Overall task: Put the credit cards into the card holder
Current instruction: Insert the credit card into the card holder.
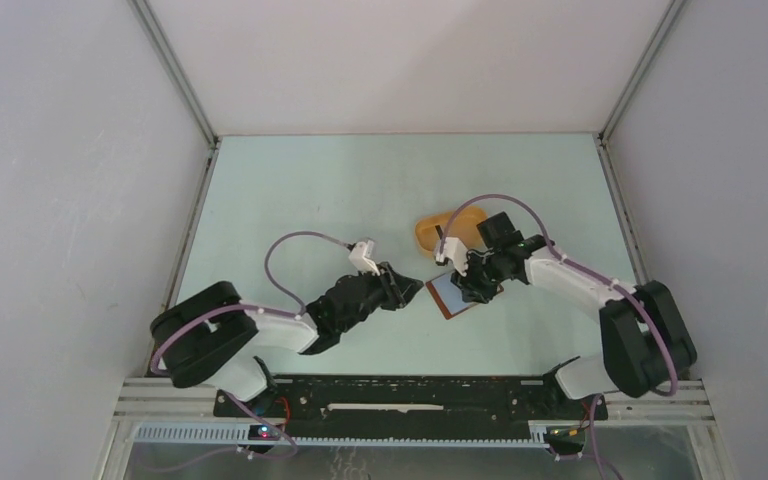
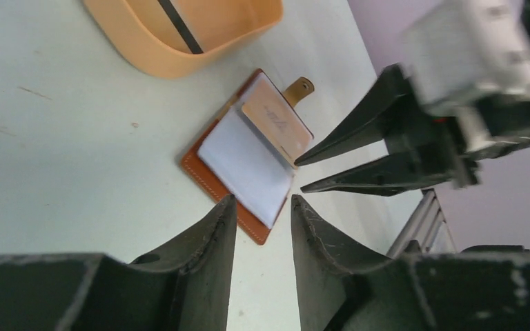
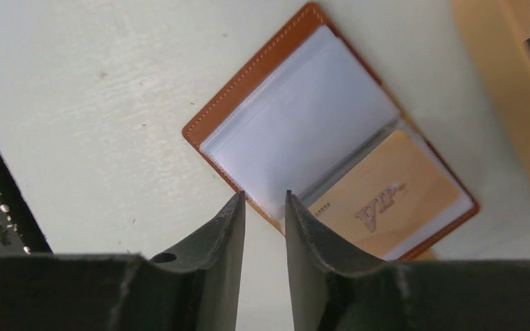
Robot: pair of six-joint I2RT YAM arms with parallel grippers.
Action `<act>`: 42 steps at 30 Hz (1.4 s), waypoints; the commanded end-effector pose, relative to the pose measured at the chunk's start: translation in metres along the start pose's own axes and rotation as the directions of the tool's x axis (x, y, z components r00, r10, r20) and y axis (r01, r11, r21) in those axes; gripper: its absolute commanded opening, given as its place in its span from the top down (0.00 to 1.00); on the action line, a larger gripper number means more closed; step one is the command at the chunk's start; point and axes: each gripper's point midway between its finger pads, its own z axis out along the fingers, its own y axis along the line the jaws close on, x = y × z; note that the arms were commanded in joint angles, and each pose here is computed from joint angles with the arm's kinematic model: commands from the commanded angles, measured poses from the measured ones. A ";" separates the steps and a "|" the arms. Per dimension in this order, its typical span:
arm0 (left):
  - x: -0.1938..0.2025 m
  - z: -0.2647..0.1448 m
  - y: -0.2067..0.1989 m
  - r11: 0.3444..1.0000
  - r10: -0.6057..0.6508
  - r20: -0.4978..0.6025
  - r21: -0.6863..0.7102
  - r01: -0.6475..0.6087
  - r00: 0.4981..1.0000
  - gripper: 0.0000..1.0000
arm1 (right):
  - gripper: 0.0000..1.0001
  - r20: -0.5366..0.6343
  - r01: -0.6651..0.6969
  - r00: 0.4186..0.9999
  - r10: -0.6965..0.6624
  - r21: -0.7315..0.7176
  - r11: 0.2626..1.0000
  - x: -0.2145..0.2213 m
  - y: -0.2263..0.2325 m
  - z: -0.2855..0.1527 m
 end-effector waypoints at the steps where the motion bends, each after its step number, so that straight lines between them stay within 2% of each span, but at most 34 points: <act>1: -0.026 -0.017 0.006 0.989 0.144 0.088 -0.044 -0.140 0.986 0.60 | 0.67 -0.065 -0.065 0.995 0.074 0.123 0.990 -0.001 -0.031 0.007; 5: -0.049 -0.035 0.002 0.959 0.279 0.131 -0.085 -0.269 0.951 0.59 | 0.72 -0.073 -0.119 0.988 0.134 0.176 0.977 0.002 -0.046 0.001; 8: -0.083 -0.056 -0.005 0.899 0.432 0.163 -0.161 -0.408 0.887 0.58 | 0.72 0.001 -0.118 0.993 0.120 0.183 0.976 -0.011 -0.047 -0.019; 11: -0.122 -0.083 -0.025 0.853 0.520 0.234 -0.194 -0.484 0.822 0.49 | 0.67 0.100 -0.089 0.993 0.062 0.297 0.951 -0.032 -0.059 -0.060; 12: -0.130 -0.091 -0.029 0.849 0.528 0.254 -0.197 -0.491 0.810 0.44 | 0.58 0.135 -0.100 0.989 0.055 0.355 0.930 -0.038 -0.065 -0.076; 14: -0.143 -0.104 -0.037 0.850 0.527 0.303 -0.193 -0.491 0.794 0.29 | 0.34 0.227 -0.162 0.972 0.066 0.436 0.885 -0.047 -0.076 -0.109; 16: -0.149 -0.113 -0.043 0.866 0.500 0.338 -0.176 -0.468 0.798 0.04 | 0.09 0.338 -0.257 0.934 0.120 0.397 0.881 -0.053 -0.071 -0.127; 17: -0.151 -0.116 -0.045 0.880 0.474 0.353 -0.160 -0.447 0.807 0.01 | 0.02 0.371 -0.299 0.914 0.162 0.349 0.888 -0.052 -0.067 -0.129; 18: -0.149 -0.117 -0.048 0.895 0.444 0.359 -0.131 -0.426 0.821 0.00 | 0.01 0.389 -0.321 0.900 0.196 0.288 0.902 -0.049 -0.061 -0.127; 22: -0.123 -0.110 -0.068 0.934 0.314 0.324 0.065 -0.352 0.892 0.00 | 0.03 0.343 -0.381 0.889 0.304 0.186 0.906 -0.028 -0.054 -0.111; 25: -0.095 -0.095 -0.070 0.965 0.151 0.245 0.173 -0.196 0.958 0.00 | 0.09 0.268 -0.459 0.872 0.410 0.159 0.874 -0.008 -0.061 -0.092; 28: -0.060 -0.072 -0.058 0.981 0.008 0.120 0.190 -0.031 0.993 0.03 | 0.16 0.139 -0.534 0.845 0.517 0.141 0.834 0.019 -0.068 -0.073; 32: -0.028 -0.044 -0.048 0.979 -0.135 0.011 0.157 0.132 0.991 0.10 | 0.22 0.025 -0.602 0.796 0.605 0.125 0.788 0.044 -0.069 -0.053; 38: 0.012 0.001 -0.034 0.956 -0.283 -0.107 0.045 0.289 0.953 0.17 | 0.24 -0.016 -0.663 0.740 0.673 0.155 0.733 0.058 -0.079 -0.040; 42: 0.038 0.020 -0.015 0.934 -0.357 -0.151 -0.045 0.354 0.922 0.21 | 0.29 -0.063 -0.696 0.704 0.707 0.135 0.705 0.067 -0.078 -0.030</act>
